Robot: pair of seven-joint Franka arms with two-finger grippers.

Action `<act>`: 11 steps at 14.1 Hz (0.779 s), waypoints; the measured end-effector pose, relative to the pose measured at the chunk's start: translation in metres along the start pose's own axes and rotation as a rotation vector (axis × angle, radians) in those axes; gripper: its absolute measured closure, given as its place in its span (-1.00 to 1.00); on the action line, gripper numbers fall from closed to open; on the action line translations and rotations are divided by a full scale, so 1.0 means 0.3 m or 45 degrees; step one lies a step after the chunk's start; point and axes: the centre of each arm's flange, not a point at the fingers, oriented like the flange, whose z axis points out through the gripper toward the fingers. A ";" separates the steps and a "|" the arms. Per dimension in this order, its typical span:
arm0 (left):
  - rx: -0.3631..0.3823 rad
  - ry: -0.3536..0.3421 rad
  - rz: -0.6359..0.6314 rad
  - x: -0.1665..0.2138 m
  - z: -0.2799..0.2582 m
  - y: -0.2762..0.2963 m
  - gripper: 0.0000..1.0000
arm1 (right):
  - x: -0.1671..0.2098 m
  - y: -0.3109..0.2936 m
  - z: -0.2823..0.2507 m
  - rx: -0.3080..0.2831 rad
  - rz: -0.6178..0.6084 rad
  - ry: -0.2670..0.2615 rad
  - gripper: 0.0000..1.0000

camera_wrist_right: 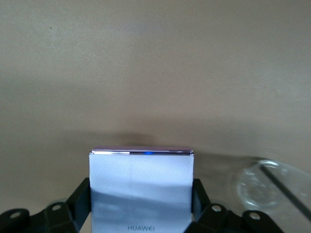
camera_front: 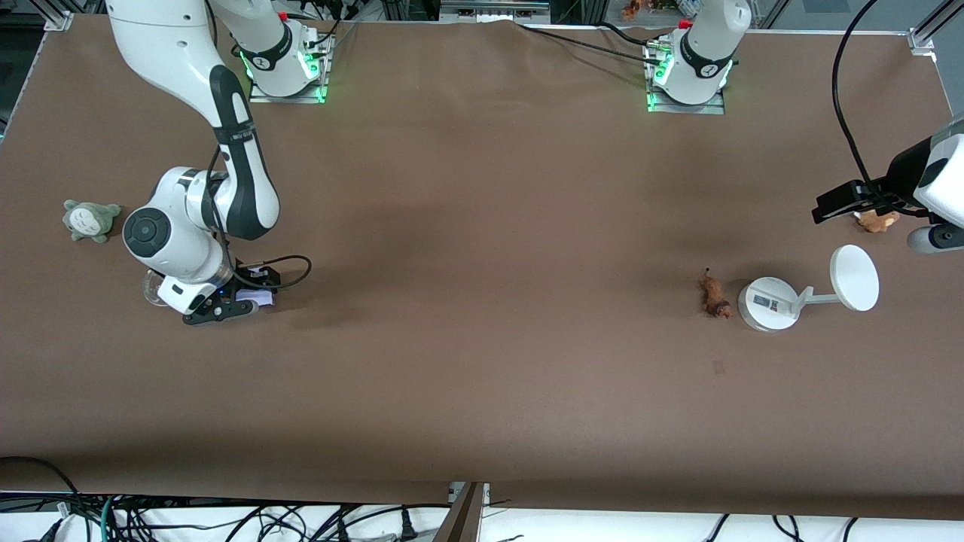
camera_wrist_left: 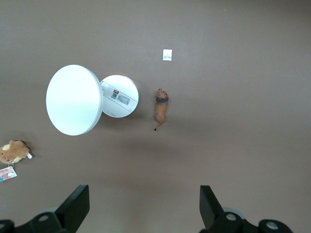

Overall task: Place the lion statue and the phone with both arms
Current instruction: 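Lower the phone onto the table beside the clear cup with the right gripper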

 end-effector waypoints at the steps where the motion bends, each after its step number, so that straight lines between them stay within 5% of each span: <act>1: 0.000 0.000 0.000 0.000 0.000 0.000 -1.00 | -0.005 0.006 0.030 0.027 0.018 0.004 -0.67; 11: 0.000 0.000 0.000 0.000 0.000 0.000 -1.00 | -0.014 0.034 0.114 0.036 0.084 0.021 -0.67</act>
